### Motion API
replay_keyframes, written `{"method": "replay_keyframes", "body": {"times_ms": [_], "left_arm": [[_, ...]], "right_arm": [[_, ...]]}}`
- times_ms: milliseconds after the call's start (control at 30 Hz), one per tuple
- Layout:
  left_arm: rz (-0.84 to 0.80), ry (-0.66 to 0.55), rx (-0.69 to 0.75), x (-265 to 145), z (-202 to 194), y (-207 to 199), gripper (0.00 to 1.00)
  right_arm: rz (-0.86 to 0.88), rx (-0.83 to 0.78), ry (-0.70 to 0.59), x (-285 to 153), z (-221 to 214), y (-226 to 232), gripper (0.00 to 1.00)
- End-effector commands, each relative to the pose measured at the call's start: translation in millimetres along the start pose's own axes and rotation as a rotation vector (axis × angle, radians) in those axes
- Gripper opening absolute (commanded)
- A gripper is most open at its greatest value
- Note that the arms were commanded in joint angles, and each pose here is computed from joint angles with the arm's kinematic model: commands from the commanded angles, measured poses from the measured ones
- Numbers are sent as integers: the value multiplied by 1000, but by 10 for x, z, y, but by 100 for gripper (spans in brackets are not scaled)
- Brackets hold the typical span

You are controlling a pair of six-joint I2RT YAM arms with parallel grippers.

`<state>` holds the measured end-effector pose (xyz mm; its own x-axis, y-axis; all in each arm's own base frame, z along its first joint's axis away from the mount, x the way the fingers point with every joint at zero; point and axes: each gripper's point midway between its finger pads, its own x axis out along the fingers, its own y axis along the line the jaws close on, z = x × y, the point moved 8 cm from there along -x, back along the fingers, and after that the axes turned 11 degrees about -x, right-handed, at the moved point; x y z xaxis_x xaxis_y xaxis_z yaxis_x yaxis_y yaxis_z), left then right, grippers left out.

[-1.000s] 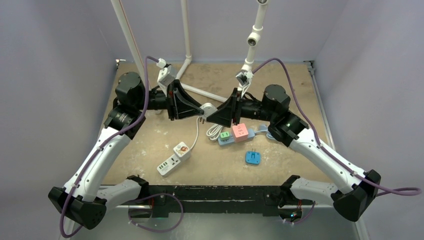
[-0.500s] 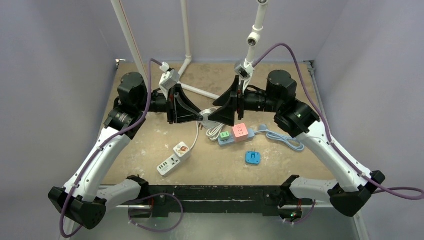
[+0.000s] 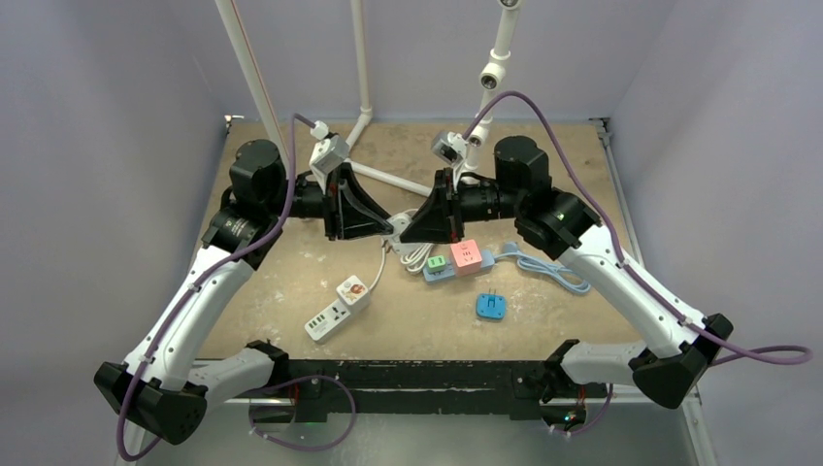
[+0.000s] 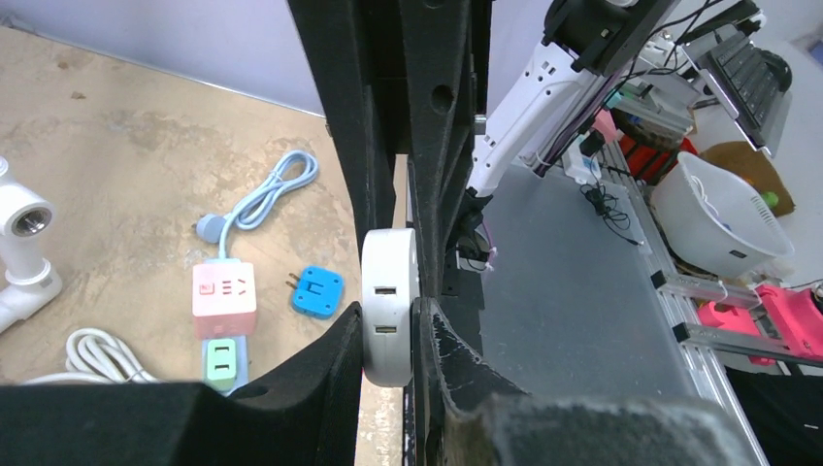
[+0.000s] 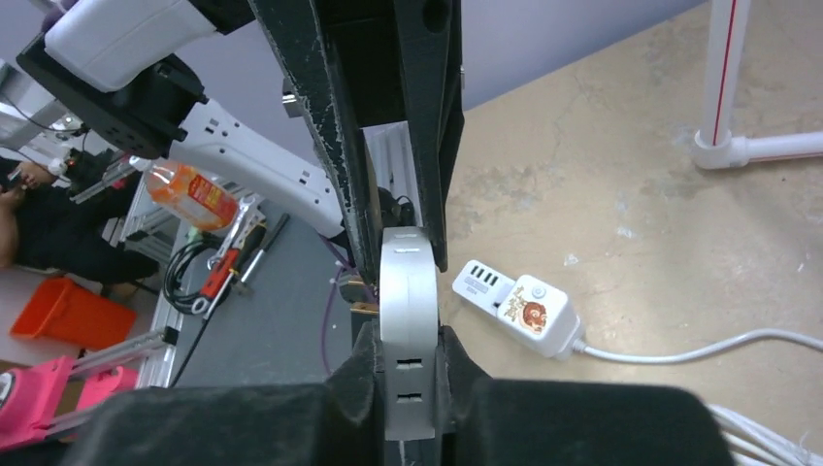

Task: Insert the plug
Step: Pick up the plug from the center of the board.

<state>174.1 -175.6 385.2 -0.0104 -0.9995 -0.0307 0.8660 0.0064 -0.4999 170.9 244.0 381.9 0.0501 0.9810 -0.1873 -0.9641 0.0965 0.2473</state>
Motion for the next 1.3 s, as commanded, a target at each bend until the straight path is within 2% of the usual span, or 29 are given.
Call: {"method": "replay_keyframes", "body": {"times_ms": [0,33,100,267,500,600,800,1067,1267], "left_arm": [[20,-29,69,-11,117,-100,37],[46,-30,76,-18,105,-76,49],[74,-36,66,-25,78,-50,58],[64,-22,18,-13,-1,-11,59],[45,-14,11,1,-7,6,39],[34,-10,10,5,-3,2,33],[-7,14,12,6,-29,-18,12],[-45,26,22,7,-3,-58,0],[-91,47,43,-11,-33,-113,0]], "right_arm": [[-134,-49,-88,-30,182,-60,0],[-164,-55,-99,-58,205,-58,0],[-205,-81,-127,-115,262,-19,0],[-226,-114,-148,-134,326,59,0],[-154,-119,-134,-55,309,132,0],[-140,-121,-131,-41,301,156,0],[-165,-138,-151,-130,324,205,0],[-114,-142,-161,-144,292,270,0],[-73,-153,-160,-179,265,337,0]]}}
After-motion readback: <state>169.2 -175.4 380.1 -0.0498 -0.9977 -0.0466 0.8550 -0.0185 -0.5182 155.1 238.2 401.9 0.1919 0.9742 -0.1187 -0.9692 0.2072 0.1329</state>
